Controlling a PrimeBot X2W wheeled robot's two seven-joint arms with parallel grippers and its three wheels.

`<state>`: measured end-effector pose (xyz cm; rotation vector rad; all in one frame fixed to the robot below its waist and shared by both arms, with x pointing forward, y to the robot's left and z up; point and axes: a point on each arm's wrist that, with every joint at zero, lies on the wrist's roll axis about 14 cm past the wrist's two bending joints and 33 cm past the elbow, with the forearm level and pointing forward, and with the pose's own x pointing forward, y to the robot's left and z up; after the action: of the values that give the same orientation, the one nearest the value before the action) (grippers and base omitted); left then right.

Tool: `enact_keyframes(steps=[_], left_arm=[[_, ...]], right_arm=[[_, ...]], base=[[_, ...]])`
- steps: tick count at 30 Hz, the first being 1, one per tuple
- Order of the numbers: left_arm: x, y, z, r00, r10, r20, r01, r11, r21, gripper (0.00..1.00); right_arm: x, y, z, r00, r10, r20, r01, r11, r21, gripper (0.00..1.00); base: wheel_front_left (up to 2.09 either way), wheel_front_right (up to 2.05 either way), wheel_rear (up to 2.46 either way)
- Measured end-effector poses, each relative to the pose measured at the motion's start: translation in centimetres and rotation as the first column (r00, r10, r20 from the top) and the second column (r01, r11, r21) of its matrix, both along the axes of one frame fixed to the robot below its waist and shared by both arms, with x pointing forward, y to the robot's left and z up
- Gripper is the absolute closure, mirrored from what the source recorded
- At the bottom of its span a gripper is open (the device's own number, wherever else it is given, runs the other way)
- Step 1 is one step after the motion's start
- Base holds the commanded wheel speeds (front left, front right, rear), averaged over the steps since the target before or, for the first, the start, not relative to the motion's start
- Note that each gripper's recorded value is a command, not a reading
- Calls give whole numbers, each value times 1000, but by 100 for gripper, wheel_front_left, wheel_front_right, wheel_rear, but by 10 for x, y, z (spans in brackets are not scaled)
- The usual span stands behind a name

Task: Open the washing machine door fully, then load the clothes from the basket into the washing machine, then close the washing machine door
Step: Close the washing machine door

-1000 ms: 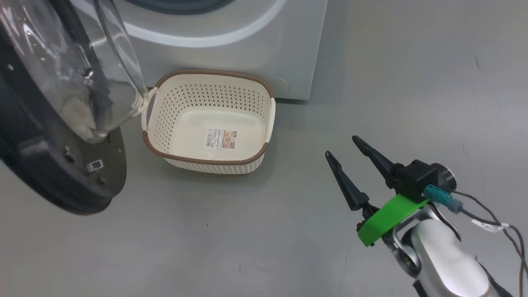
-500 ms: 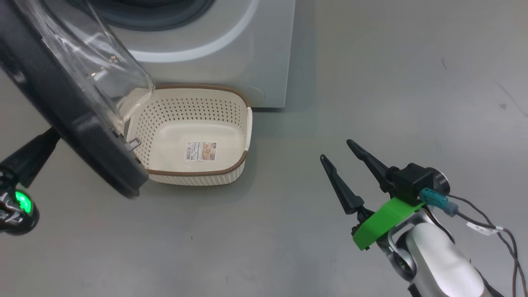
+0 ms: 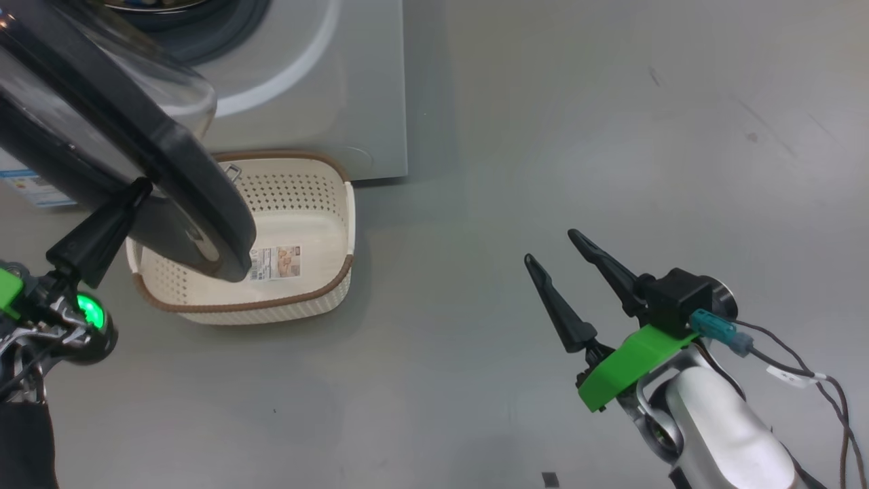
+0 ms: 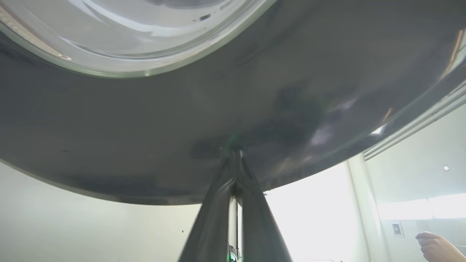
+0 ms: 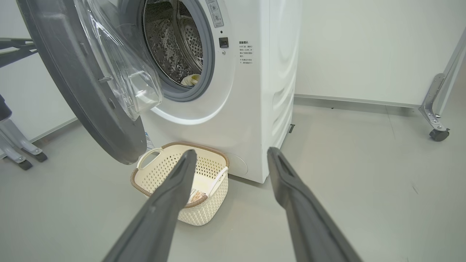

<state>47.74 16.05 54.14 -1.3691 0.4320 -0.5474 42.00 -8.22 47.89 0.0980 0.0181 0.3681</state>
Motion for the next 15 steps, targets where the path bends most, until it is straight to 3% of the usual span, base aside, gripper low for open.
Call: enact_keyframes(steps=[15], left_arm=[[35,-65,6,998,-57,22,58,995,-81,100]], right_arm=[[-10,-52,6,989,-151,4,151,989,5,0]], base=[[0,0,0]])
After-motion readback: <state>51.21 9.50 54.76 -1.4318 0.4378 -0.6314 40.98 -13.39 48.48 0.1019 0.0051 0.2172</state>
